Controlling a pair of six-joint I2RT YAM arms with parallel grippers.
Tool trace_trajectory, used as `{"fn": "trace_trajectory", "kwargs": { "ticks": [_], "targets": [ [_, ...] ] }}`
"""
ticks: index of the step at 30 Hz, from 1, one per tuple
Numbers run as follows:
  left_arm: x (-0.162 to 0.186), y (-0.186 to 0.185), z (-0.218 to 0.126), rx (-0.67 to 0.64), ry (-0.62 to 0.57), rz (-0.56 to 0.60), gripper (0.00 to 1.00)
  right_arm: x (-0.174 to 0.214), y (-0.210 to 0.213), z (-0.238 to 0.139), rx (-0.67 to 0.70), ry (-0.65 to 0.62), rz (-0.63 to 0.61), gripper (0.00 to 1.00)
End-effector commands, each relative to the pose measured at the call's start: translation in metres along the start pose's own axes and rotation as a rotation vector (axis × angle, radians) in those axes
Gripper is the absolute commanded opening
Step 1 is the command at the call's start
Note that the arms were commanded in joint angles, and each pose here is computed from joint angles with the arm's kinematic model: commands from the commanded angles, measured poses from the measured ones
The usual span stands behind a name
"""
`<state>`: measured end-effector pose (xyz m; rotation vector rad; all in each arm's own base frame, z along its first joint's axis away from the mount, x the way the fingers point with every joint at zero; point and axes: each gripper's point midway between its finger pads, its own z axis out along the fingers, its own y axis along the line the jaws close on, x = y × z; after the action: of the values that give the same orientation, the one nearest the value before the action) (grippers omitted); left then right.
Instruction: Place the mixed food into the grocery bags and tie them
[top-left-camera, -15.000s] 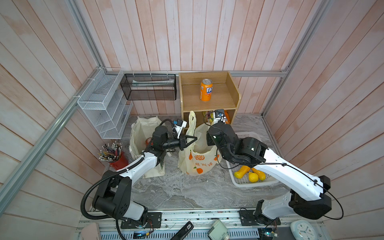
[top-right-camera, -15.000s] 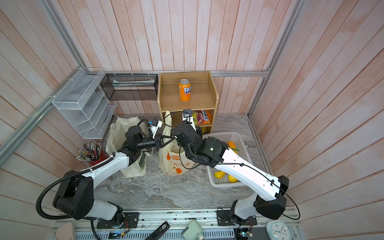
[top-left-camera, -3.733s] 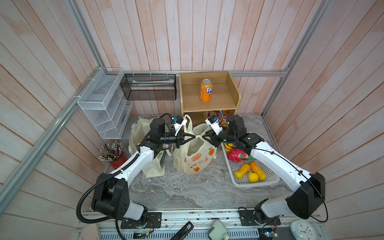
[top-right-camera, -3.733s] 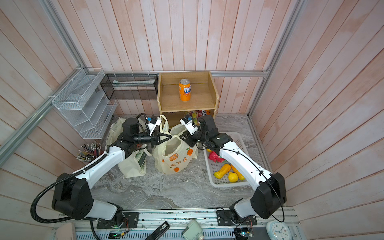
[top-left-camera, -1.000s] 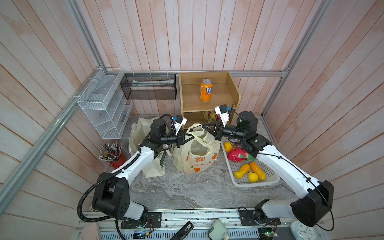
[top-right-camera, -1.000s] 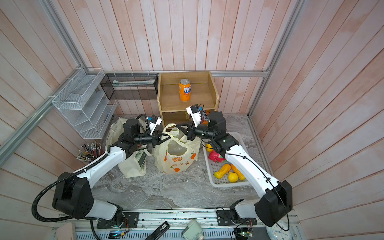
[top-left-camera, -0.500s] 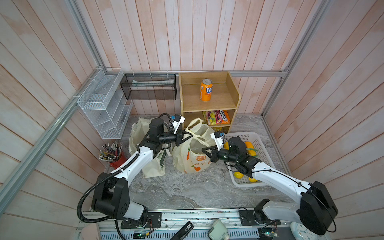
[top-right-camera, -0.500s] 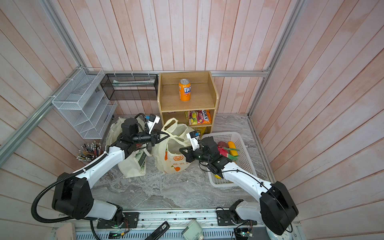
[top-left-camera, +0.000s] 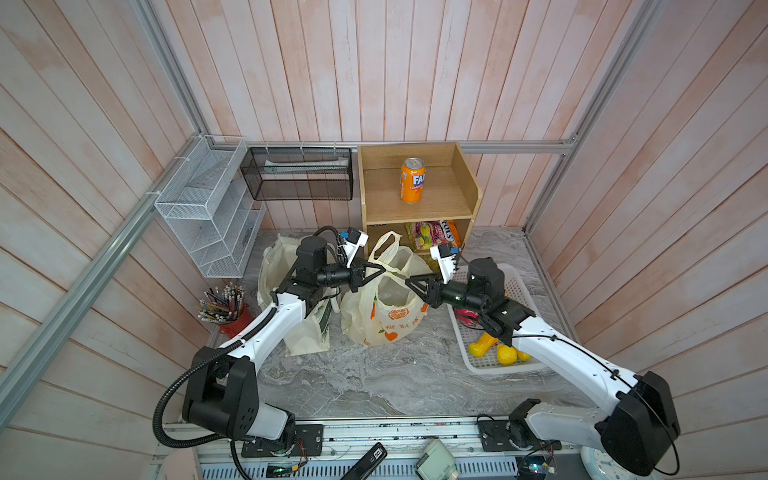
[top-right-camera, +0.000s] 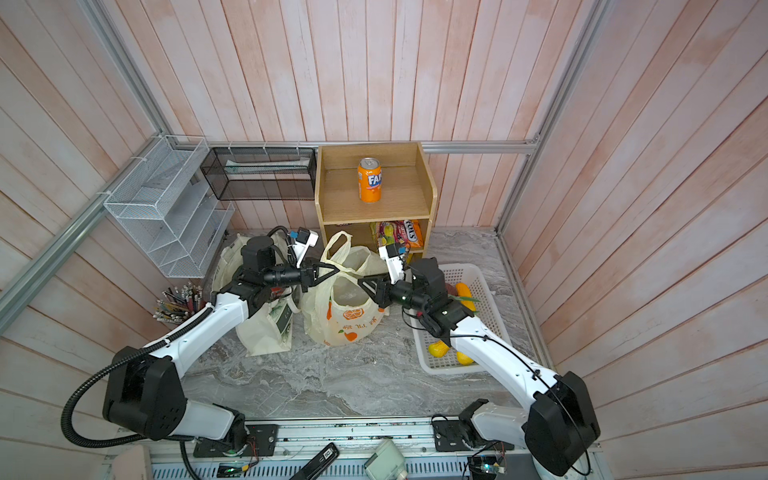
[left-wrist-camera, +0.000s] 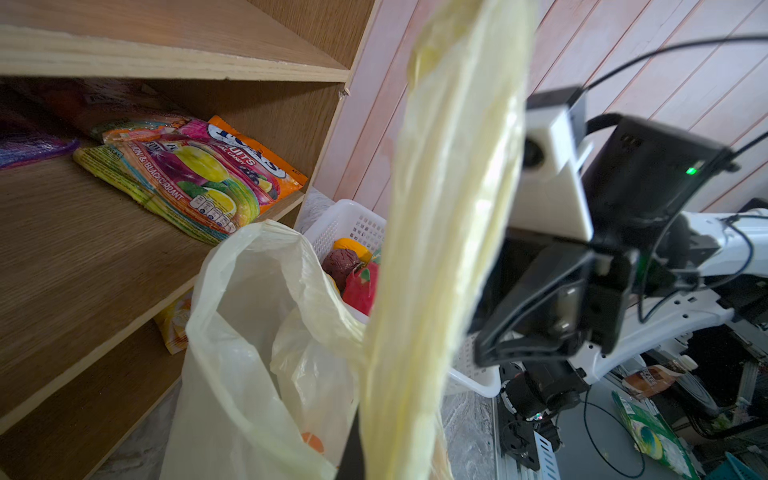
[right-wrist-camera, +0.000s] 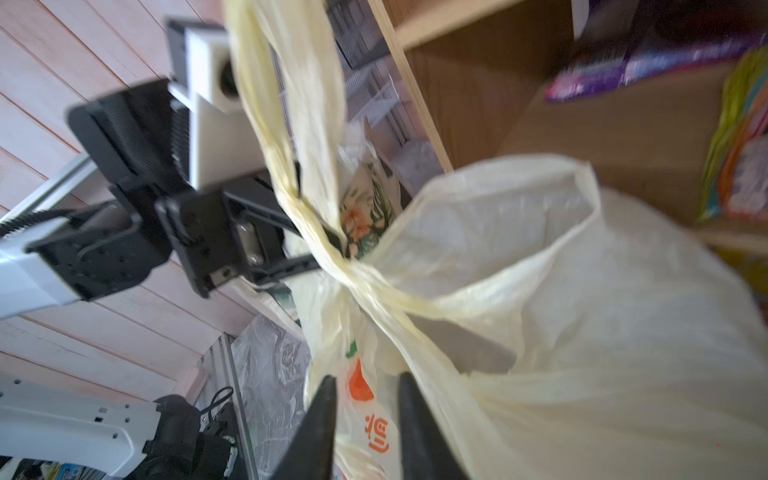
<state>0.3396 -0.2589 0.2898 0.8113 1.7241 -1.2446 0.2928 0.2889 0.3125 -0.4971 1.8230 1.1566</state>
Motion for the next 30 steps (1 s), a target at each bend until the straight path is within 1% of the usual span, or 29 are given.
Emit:
{"fn": "trace_trajectory", "kwargs": {
  "ticks": [1,3,5,8,10,14,17,22,30],
  "targets": [
    [-0.006,-0.005,-0.004,-0.018,-0.011,0.061,0.0,-0.036,0.014,-0.008,-0.034,-0.046,-0.017,0.61],
    [-0.004,-0.005,-0.002,-0.029,-0.002,0.077,0.0,-0.054,0.017,-0.003,-0.039,-0.079,0.001,0.72],
    [-0.003,-0.004,-0.001,-0.041,0.009,0.085,0.0,-0.07,0.02,0.003,-0.055,-0.109,0.024,0.78],
    [-0.001,-0.003,0.0,-0.055,0.021,0.081,0.0,-0.092,0.024,0.011,-0.082,-0.155,0.063,0.82],
    [-0.002,-0.002,0.0,-0.067,0.022,0.113,0.0,-0.101,0.023,0.019,-0.09,-0.169,0.093,0.84],
    [-0.003,-0.001,0.001,-0.1,0.03,0.133,0.0,-0.105,0.015,0.033,-0.089,-0.174,0.155,0.86],
    [-0.005,-0.001,0.002,-0.108,0.03,0.142,0.0,-0.1,0.009,0.04,-0.078,-0.172,0.194,0.87],
    [-0.006,-0.003,0.005,-0.108,0.036,0.151,0.0,-0.091,0.013,0.049,-0.122,-0.155,0.23,0.85],
    [-0.007,-0.003,0.007,-0.111,0.039,0.155,0.0,-0.081,0.022,0.062,-0.171,-0.119,0.243,0.72]
  ]
}}
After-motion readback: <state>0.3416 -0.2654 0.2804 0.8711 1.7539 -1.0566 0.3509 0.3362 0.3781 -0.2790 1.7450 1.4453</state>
